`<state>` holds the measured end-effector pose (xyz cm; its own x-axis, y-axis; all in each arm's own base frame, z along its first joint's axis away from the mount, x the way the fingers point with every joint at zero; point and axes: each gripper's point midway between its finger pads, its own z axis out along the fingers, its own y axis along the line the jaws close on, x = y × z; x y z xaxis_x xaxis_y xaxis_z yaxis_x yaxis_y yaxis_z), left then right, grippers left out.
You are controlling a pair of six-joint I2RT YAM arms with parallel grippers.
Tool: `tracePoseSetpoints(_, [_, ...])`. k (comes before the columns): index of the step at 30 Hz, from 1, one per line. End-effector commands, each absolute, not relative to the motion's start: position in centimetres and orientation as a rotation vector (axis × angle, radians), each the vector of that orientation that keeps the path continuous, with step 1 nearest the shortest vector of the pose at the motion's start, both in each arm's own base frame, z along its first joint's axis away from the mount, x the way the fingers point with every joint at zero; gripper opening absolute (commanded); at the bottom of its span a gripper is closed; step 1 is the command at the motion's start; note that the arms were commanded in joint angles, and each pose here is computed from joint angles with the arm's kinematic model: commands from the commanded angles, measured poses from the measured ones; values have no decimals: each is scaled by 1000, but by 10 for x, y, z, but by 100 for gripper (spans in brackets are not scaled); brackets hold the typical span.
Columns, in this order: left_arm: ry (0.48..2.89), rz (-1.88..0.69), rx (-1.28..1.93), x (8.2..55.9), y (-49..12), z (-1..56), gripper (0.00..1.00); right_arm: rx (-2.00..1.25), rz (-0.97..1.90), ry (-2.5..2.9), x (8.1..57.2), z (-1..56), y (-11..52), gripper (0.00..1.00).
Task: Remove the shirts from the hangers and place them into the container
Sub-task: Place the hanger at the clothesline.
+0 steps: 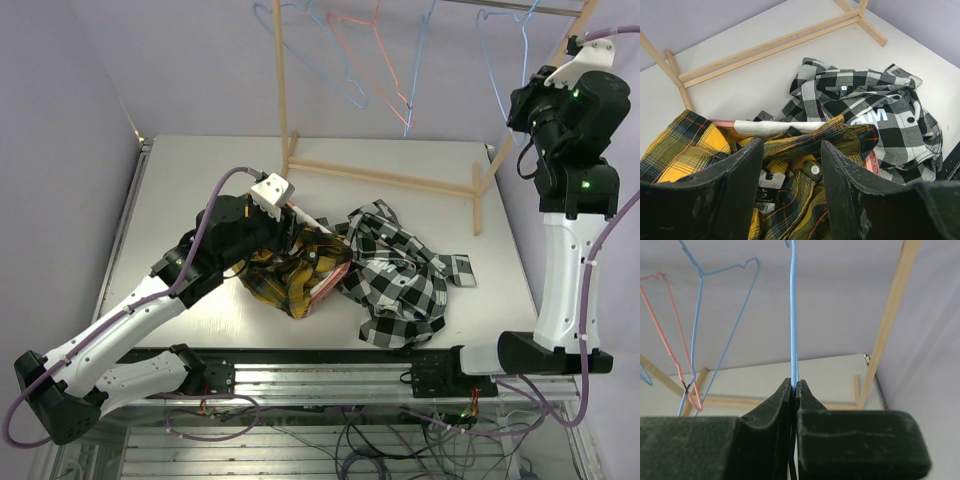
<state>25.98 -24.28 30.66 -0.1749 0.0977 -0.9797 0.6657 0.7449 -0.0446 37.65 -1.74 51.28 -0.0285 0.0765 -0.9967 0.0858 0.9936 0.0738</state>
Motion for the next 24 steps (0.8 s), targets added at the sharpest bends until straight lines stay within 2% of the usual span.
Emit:
tracePoseSetpoints(1, [1669, -562, 598, 265, -242, 315, 61, 108, -2, 1598, 390, 518, -17, 0])
tracePoseSetpoints(11, [1665, -553, 595, 264, -240, 316, 61, 93, 23, 1689, 427, 491, -13, 0])
tracePoseSetpoints(16, [1668, -551, 596, 264, -240, 316, 61, 103, 58, 1730, 428, 475, -9, 0])
tracePoseSetpoints(17, [1668, -552, 596, 264, -240, 315, 62, 107, 70, 1734, 426, 472, -7, 9])
tracePoseSetpoints(20, [1669, -553, 594, 265, -240, 316, 63, 118, 95, 1731, 412, 467, -4, 63])
tracePoseSetpoints(21, [1672, -554, 594, 265, -240, 314, 63, 121, 99, 1725, 406, 467, -3, 72])
tracePoseSetpoints(22, [1672, -553, 594, 265, -241, 314, 64, 122, 108, 1719, 397, 467, -2, 76])
tracePoseSetpoints(24, [1675, -556, 596, 265, -242, 313, 64, 114, 137, 1726, 385, 460, 3, 91])
